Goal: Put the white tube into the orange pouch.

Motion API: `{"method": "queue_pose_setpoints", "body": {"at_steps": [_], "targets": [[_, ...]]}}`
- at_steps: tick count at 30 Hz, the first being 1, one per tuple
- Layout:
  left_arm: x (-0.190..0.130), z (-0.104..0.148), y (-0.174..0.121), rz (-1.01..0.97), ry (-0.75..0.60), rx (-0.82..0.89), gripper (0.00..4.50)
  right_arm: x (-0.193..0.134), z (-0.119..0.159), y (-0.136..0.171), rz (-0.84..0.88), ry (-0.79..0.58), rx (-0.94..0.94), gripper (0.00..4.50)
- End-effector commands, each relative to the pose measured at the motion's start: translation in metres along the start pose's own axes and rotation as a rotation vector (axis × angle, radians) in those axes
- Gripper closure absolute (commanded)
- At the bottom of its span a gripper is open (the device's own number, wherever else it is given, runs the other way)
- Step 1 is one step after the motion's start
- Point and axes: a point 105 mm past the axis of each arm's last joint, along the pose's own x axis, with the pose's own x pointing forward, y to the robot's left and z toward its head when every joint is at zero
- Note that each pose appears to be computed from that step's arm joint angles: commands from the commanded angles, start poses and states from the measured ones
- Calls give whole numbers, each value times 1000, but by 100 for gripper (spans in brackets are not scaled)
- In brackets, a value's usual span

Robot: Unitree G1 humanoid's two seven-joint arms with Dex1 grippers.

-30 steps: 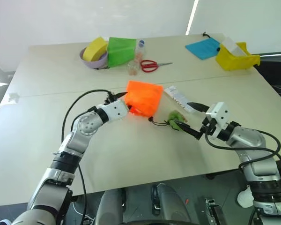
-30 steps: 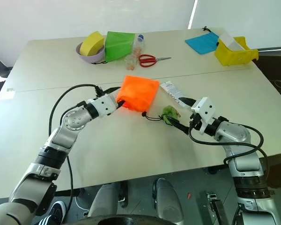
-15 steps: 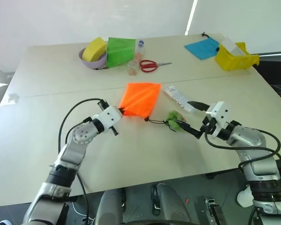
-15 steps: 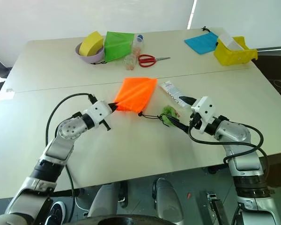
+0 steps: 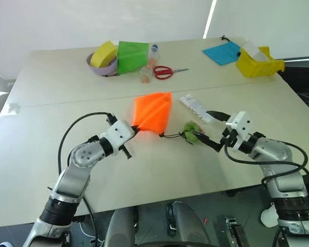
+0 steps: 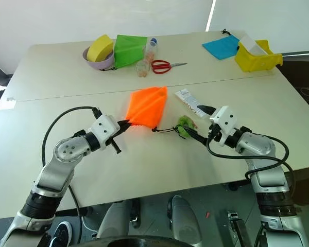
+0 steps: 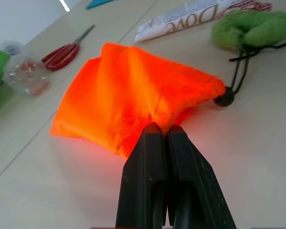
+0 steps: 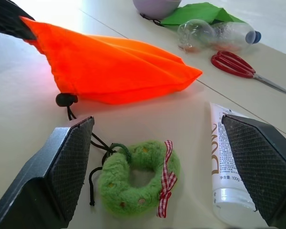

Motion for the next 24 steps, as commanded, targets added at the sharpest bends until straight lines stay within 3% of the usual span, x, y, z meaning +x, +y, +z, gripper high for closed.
{"method": "queue_pose_setpoints", "body": {"at_steps": [1,12,18,24], "targets": [[-5,14,-3,-19,-41,-6,447,0,9,-3,-8,-36,-32,0],[-24,51,-28,-249,-184,-135,447,0,7,-3,-4,-32,-31,0],[-33,42,-25,-288,-136,-147,447,0,5,-2,-3,-27,-31,0],[-21,24,3,-130,-71,-6,447,0,3,-1,-6,-20,-29,0]]}}
